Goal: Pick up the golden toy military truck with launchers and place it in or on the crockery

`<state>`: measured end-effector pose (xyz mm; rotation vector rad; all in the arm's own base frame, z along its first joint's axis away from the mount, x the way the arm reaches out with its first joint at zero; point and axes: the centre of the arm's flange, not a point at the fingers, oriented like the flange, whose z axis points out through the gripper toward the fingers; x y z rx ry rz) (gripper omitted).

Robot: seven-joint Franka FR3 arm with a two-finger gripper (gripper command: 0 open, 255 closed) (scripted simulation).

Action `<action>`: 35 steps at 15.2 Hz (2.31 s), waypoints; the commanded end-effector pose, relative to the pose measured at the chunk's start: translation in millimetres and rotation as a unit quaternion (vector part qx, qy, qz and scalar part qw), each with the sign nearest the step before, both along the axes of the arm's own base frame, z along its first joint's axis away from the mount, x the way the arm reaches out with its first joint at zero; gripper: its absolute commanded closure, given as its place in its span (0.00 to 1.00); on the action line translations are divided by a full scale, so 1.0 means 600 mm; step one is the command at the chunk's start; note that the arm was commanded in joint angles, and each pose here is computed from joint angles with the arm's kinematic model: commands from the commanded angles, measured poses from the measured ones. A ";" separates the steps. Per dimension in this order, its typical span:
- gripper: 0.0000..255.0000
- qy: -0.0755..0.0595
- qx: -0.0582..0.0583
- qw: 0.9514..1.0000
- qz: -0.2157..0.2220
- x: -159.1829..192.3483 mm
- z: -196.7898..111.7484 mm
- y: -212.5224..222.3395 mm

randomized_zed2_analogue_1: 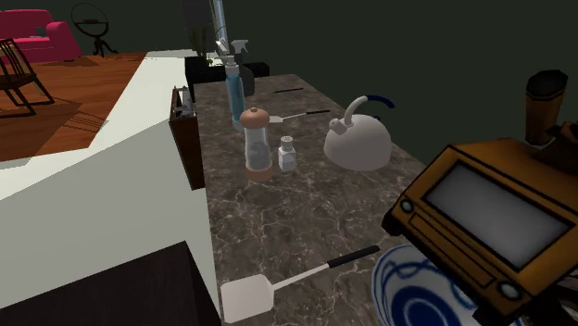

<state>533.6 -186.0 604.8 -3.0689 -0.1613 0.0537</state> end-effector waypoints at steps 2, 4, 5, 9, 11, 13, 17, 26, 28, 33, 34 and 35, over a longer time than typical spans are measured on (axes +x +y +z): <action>1.00 -0.001 0.000 1.000 0.001 -0.006 -0.020 -0.007; 1.00 -0.001 0.000 1.000 0.001 -0.006 -0.037 -0.007; 1.00 -0.001 0.000 1.000 0.001 -0.006 -0.046 -0.007; 1.00 -0.001 0.000 1.000 0.001 -0.006 -0.081 -0.007; 1.00 -0.001 0.000 1.000 0.001 -0.006 -0.099 -0.007; 1.00 -0.001 0.000 1.000 0.001 -0.006 -0.116 -0.007; 1.00 -0.001 0.000 1.000 0.001 -0.006 -0.152 -0.007; 1.00 -0.001 0.000 1.000 0.001 -0.006 -0.214 -0.007; 1.00 -0.001 0.000 1.000 0.001 -0.006 -0.214 -0.007; 0.00 -0.001 0.000 1.000 0.001 -0.006 -0.215 -0.007; 0.00 -0.001 0.000 1.000 0.001 -0.006 -0.215 -0.007; 0.00 -0.001 0.000 1.000 0.001 -0.006 -0.215 -0.007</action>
